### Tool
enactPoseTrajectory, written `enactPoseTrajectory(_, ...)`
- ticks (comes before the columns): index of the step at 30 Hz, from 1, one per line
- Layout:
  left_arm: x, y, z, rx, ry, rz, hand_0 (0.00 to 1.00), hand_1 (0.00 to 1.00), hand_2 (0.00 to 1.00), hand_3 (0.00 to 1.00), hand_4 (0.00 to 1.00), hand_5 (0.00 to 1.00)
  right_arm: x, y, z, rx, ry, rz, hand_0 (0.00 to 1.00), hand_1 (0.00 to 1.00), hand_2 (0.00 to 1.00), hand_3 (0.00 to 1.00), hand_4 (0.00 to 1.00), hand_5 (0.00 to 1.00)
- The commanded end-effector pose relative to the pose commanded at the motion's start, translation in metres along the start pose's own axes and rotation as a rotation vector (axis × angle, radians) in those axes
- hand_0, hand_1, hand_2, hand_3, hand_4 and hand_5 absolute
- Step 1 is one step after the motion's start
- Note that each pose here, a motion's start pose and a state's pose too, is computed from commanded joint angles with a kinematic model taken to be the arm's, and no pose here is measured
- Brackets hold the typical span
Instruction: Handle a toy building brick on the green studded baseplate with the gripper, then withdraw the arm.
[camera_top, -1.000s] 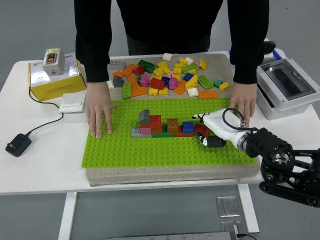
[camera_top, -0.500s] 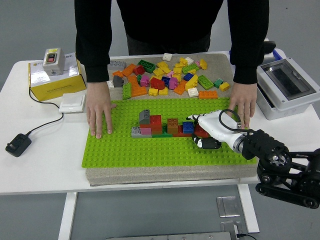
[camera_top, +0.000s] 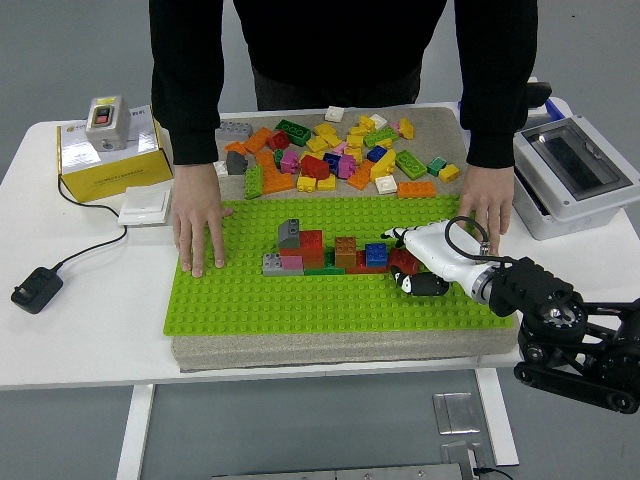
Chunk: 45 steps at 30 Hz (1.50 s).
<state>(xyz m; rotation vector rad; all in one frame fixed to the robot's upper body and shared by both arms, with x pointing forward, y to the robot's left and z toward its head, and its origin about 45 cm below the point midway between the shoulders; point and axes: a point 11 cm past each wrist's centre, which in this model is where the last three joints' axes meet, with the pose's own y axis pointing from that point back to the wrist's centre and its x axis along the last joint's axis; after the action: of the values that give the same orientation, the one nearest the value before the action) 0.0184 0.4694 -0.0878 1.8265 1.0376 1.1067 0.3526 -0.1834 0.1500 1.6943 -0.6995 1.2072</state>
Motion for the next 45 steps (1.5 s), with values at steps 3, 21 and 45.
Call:
enactPoseTrajectory(3,0.000,0.000,0.000,-0.001,0.000,0.000,0.688,0.636,0.550,0.635,0.119,0.641,-0.001,0.000,0.000,-0.001,-0.001,-0.001,0.107,0.170,0.725,0.877,0.505,0.419)
enactPoseTrajectory(21,0.001,0.000,0.002,-0.007,-0.002,0.007,0.688,0.635,0.548,0.633,0.121,0.642,0.001,0.003,-0.005,0.018,-0.008,0.009,0.106,0.171,0.724,0.873,0.489,0.400)
enactPoseTrajectory(45,0.001,0.000,0.000,-0.007,0.008,0.006,0.687,0.635,0.544,0.631,0.122,0.639,0.035,0.050,0.024,-0.069,-0.082,0.090,0.098,0.172,0.720,0.699,0.448,0.429)
